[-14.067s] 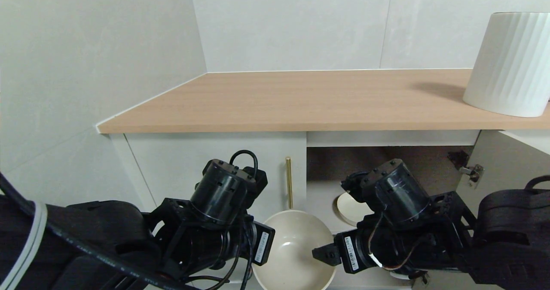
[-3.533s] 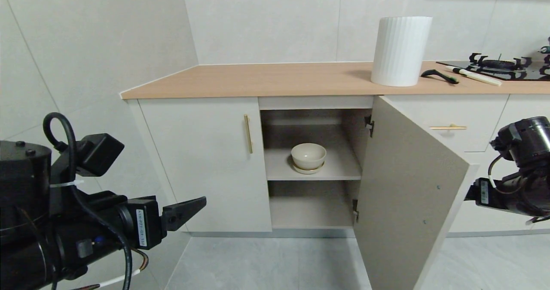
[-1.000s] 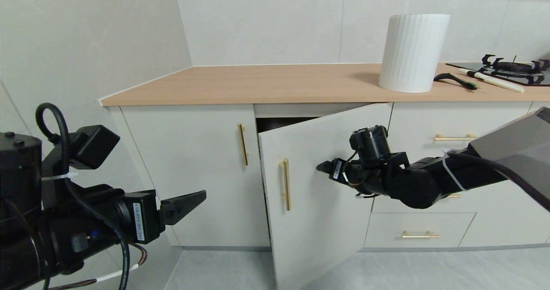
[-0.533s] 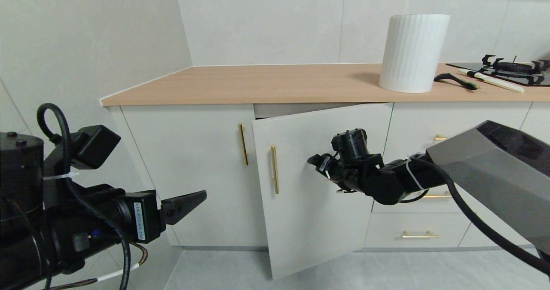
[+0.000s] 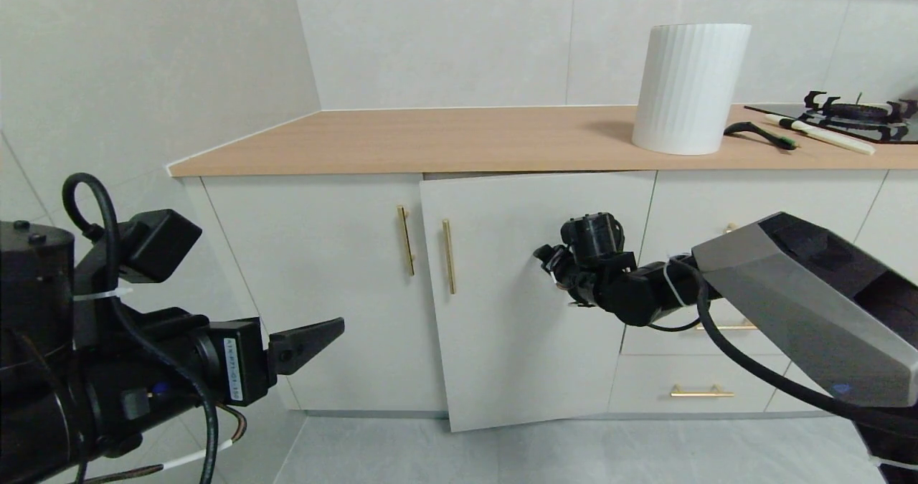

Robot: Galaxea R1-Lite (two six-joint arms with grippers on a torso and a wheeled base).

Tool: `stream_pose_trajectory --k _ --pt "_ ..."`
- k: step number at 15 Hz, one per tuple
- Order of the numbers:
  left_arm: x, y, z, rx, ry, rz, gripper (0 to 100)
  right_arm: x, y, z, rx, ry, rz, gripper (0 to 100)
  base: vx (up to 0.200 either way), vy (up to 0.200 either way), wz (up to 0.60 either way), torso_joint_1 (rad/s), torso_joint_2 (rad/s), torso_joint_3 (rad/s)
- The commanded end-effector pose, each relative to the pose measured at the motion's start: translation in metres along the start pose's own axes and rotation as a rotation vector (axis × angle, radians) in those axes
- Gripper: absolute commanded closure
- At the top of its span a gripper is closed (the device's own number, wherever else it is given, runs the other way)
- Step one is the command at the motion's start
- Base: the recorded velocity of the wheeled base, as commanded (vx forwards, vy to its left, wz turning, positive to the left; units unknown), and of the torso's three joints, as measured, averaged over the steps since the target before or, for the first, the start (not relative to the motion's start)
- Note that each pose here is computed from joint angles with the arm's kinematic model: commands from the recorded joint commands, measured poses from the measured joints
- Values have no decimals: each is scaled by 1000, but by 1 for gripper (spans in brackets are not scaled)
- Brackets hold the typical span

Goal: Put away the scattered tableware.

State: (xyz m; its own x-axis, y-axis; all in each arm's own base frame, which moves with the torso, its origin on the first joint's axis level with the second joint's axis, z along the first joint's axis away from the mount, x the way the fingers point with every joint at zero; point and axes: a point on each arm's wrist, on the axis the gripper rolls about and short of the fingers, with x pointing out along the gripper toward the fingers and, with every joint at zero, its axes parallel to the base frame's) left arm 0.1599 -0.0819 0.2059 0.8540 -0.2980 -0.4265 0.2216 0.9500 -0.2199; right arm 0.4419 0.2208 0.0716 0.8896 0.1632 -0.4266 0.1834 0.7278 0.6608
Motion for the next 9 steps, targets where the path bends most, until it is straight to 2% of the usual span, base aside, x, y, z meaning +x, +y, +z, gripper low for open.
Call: stream_pose_trajectory --k 1,4,9 --pt "0 0 0 -1 1 1 0 7 -7 -1 0 -8 -21 0 0 0 0 0 0 0" --pt "1 0 0 -2 2 2 0 19 -11 5 0 -56 -83 0 0 0 0 0 0 0" --pt "1 0 0 -2 2 2 0 24 -16 10 6 -69 -104 0 0 0 0 0 0 0"
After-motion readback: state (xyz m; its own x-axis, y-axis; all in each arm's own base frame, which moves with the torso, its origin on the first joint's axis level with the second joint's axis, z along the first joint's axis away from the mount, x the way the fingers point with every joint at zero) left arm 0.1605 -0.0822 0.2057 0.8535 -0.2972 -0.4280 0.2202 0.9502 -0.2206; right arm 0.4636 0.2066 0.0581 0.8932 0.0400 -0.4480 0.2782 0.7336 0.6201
